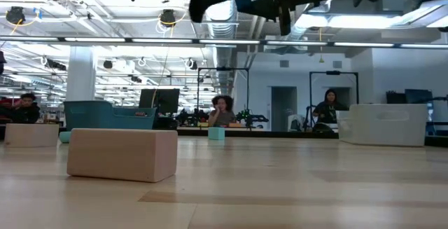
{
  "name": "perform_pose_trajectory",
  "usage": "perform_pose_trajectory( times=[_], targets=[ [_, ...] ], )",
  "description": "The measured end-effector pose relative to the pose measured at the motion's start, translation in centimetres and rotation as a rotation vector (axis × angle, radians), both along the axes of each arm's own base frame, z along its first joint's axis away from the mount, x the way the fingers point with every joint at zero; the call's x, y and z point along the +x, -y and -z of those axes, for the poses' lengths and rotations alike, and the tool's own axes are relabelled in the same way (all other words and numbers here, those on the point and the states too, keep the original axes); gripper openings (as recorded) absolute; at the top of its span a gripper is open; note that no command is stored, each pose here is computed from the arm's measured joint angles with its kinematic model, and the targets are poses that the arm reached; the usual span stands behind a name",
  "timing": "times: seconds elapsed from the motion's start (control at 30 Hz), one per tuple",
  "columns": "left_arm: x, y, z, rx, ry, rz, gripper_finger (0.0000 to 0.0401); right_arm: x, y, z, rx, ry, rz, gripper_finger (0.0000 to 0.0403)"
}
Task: Sort & place blocks by color
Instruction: Put the blue block into the blue bin
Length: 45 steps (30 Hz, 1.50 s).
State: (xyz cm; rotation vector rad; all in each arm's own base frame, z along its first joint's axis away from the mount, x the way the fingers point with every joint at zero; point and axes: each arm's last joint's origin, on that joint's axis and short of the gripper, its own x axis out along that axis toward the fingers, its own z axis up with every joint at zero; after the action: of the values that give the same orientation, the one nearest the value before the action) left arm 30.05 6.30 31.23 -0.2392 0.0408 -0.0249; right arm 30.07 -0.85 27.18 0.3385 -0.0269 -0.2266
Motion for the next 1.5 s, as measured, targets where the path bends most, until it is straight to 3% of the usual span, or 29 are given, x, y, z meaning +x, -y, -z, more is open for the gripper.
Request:
perform_pose_trajectory(
  times=[0.27, 0.43, 0.8, 1.03, 1.2, 1.3, 1.5],
  targets=[
    [2.2, -0.6, -0.5, -0.003, 0.020, 0.120, 0.0265, 0.0, -0.1, 0.1, -0.002, -0.009, -0.039, 0.0144],
    [2.6, -1.7, 0.0, -0.068, -0.007, 0.180, 0.0239, 0.0, -0.1, 0.0, -0.002, -0.006, -0.039, 0.0145],
    [2.2, -2.7, -0.2, -0.045, 0.014, 0.232, 0.0107, 0.0, -0.1, 0.1, 0.004, -0.006, -0.040, 0.0146],
    [1.9, -3.7, -0.2, -0.060, 0.012, 0.245, 0.0104, 0.0, 0.2, 0.0, 0.010, -0.001, -0.029, 0.0144],
    [1.6, -4.1, -0.4, -0.071, 0.012, 0.247, 0.0126, 0.0, 0.3, 0.0, 0.009, 0.006, -0.024, 0.0144],
    [1.6, -4.0, -0.4, -0.068, 0.011, 0.250, 0.0116, 0.0, 0.4, 0.0, 0.009, 0.005, -0.022, 0.0144],
    [1.2, -5.1, -0.3, -0.088, -0.001, 0.205, 0.0105, -0.1, 1.7, 0.1, 0.069, 0.007, 0.019, 0.0183]
  ],
)
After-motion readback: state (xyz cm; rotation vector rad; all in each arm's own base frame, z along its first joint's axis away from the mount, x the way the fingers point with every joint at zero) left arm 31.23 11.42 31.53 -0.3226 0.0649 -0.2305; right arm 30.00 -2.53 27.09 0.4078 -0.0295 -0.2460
